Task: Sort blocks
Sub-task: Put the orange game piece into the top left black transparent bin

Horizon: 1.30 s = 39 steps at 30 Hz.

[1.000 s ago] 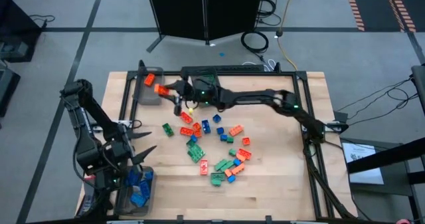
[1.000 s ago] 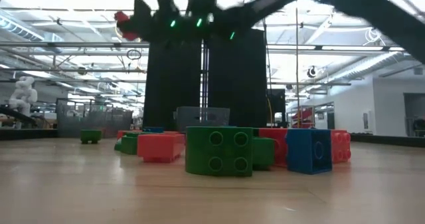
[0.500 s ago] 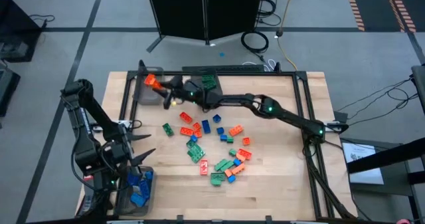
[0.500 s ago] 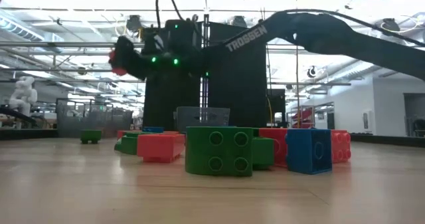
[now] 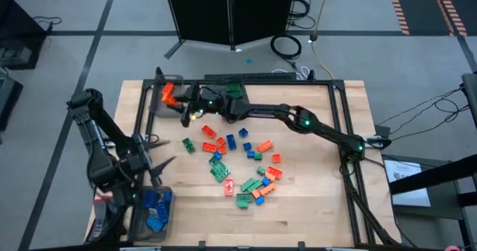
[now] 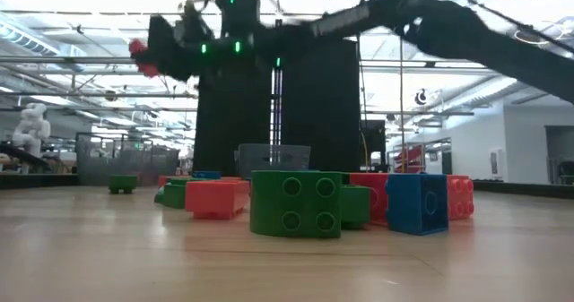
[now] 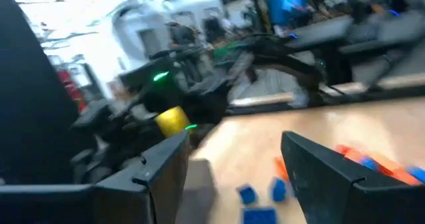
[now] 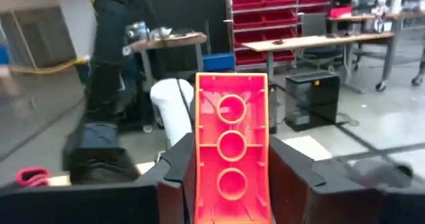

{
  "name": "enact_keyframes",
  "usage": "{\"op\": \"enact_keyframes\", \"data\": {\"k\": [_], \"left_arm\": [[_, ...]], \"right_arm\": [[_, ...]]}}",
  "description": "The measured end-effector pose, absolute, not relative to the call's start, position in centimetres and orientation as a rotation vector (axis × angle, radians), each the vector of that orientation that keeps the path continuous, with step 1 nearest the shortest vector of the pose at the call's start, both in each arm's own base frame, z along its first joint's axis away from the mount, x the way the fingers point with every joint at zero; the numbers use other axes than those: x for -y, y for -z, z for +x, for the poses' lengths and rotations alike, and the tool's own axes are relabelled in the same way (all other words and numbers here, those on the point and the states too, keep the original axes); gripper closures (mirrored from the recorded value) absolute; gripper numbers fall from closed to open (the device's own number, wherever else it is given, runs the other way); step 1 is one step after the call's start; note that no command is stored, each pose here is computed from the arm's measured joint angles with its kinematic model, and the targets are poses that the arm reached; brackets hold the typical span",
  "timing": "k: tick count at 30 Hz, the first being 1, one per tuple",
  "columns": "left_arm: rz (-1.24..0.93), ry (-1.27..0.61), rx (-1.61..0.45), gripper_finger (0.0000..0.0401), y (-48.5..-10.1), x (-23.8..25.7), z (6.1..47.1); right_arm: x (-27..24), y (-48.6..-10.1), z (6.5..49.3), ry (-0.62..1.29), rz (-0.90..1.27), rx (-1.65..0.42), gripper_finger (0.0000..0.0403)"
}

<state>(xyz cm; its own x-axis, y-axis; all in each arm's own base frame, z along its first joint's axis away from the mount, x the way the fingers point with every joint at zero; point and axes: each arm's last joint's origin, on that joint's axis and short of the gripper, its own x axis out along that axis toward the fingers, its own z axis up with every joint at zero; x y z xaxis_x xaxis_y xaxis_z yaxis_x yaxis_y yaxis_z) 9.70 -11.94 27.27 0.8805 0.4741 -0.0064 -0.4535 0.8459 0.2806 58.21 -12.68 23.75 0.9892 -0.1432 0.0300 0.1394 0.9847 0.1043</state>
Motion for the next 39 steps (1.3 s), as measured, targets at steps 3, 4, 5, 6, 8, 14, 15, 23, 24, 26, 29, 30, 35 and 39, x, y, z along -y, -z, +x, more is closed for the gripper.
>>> {"op": "enact_keyframes", "data": {"k": [3, 4, 5, 6, 8, 14, 15, 23, 24, 26, 29, 30, 35, 39], "left_arm": [[0.186, -0.558, -0.054, 0.0161, -26.6, 9.4, 9.3], [0.169, -0.581, -0.052, 0.0161, -26.4, 8.7, 9.2], [0.151, -0.602, -0.046, 0.0161, -26.3, 7.9, 8.9], [0.141, -0.623, -0.044, 0.0161, -26.1, 7.2, 8.7], [0.083, -0.65, -0.029, 0.0161, -25.9, 6.0, 8.2], [0.019, -0.69, -0.006, 0.0161, -26.5, 3.8, 6.9], [0.019, -0.693, -0.006, 0.0161, -26.6, 3.6, 6.8], [0.061, -0.68, -0.021, 0.0161, -27.2, 2.6, 5.8], [0.057, -0.692, -0.02, 0.0161, -27.7, 2.4, 5.7], [0.039, -0.731, -0.015, 0.0161, -28.7, 1.8, 5.5], [-0.012, -0.84, 0.007, 0.0161, -30.2, 0.7, 5.1], [-0.027, -0.879, 0.015, 0.0161, -30.5, 0.4, 5.1], [-0.033, -0.873, -0.013, 0.0161, -31.2, 1.1, 6.0], [-0.051, -0.542, -0.254, 0.0161, -31.4, 4.2, 7.7]], "right_arm": [[12.6, -26.4, 57.2, 0.3, -0.009, -0.046, 0.0286], [13.0, -27.1, 56.7, 0.358, -0.043, -0.081, 0.0286], [13.3, -27.9, 56.1, 0.404, -0.069, -0.122, 0.0286], [13.5, -28.6, 55.5, 0.431, -0.09, -0.169, 0.0286], [14.1, -29.9, 54.2, 0.47, -0.114, -0.256, 0.0286], [14.5, -32.8, 51.3, 0.46, -0.132, -0.406, 0.0286], [14.3, -33.2, 51.1, 0.45, -0.146, -0.415, 0.0286], [10.5, -36.5, 50.0, 0.324, -0.238, -0.389, 0.0286], [10.2, -36.9, 49.8, 0.318, -0.25, -0.389, 0.0286], [9.4, -37.9, 49.2, 0.306, -0.259, -0.39, 0.0286], [8.2, -39.1, 48.3, 0.285, -0.251, -0.394, 0.0286], [7.6, -39.3, 48.1, 0.275, -0.252, -0.408, 0.0286], [4.7, -40.5, 46.9, 0.208, -0.288, -0.438, 0.0286], [3.2, -41.7, 45.3, 0.173, -0.304, -0.478, 0.0286]]}}
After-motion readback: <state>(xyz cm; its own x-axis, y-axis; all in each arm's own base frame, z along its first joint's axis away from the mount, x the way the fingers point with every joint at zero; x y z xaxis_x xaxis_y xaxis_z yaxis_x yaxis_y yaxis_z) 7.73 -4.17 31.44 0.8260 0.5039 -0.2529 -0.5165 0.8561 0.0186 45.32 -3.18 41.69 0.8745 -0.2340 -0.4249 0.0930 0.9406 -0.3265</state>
